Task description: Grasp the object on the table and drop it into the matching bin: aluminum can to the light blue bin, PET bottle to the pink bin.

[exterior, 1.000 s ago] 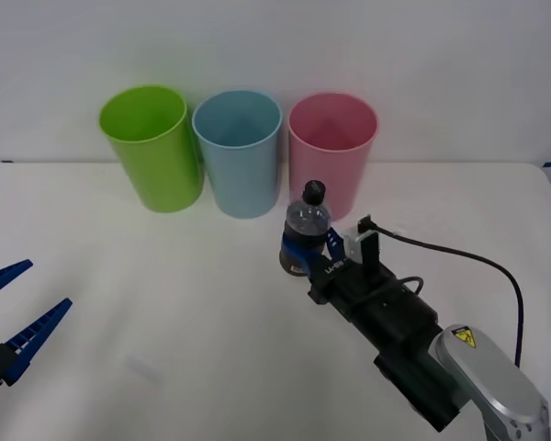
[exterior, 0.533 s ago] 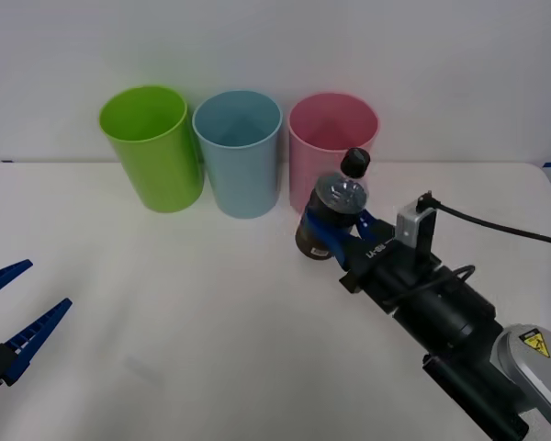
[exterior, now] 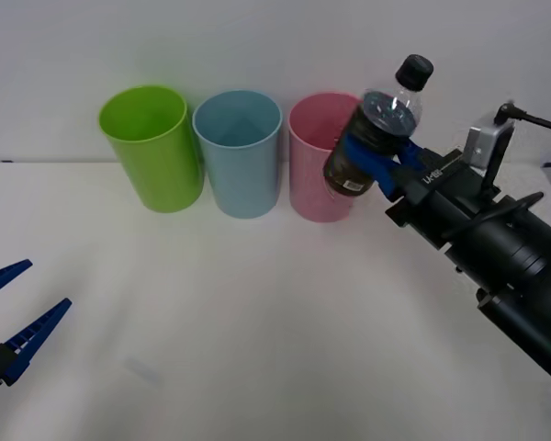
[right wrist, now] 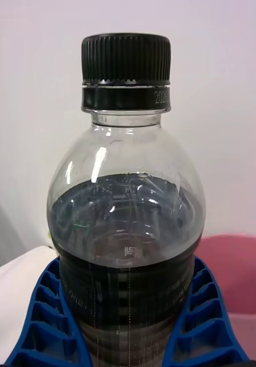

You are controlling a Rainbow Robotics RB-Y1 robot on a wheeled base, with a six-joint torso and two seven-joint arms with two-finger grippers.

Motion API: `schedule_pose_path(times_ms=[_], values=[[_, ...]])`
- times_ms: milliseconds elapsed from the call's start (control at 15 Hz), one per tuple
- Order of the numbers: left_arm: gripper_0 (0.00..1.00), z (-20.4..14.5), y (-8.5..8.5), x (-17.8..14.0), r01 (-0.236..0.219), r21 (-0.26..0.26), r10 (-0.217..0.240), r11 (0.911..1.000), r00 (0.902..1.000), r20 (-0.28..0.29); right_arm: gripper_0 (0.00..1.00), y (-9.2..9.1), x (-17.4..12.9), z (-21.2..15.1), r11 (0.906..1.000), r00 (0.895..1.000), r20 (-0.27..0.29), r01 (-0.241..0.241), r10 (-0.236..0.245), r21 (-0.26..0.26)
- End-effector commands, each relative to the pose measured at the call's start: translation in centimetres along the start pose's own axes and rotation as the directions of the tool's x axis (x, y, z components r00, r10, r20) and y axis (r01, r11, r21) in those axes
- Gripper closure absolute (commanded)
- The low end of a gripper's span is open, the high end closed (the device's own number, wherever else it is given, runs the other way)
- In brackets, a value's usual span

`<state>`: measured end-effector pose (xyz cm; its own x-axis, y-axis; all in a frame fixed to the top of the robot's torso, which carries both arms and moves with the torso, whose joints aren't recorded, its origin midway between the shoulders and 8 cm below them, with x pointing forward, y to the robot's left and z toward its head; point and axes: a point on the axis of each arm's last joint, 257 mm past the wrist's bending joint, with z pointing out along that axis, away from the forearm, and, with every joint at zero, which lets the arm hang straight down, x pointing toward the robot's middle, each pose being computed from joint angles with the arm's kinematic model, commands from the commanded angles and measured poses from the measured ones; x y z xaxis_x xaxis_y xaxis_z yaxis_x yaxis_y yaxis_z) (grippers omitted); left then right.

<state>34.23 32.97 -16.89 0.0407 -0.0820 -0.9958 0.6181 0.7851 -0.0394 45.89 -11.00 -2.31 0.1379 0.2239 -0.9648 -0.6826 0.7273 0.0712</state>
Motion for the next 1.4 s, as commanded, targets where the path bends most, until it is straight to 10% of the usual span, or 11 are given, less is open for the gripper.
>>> schedule_pose_path(times_ms=[67, 733, 1400], values=[[0.00, 0.0, 0.0, 0.0, 0.000, 0.000, 0.000, 1.0000, 1.0000, 0.000, 1.00, -2.1, -1.9, 1.6, 1.0000, 1.000, 0.014, -0.004, 0.004, 0.004], [0.00, 0.0, 0.0, 0.0, 0.000, 0.000, 0.000, 1.0000, 1.0000, 0.000, 1.00, -10.8, -1.8, 9.8, 0.9935, 1.000, 0.003, 0.012, -0.012, 0.113], [0.00, 0.0, 0.0, 0.0, 0.000, 0.000, 0.000, 1.0000, 1.0000, 0.000, 1.00, -10.9, 0.8, 14.6, 0.9893, 0.999, -0.023, 0.026, -0.023, 0.143]])
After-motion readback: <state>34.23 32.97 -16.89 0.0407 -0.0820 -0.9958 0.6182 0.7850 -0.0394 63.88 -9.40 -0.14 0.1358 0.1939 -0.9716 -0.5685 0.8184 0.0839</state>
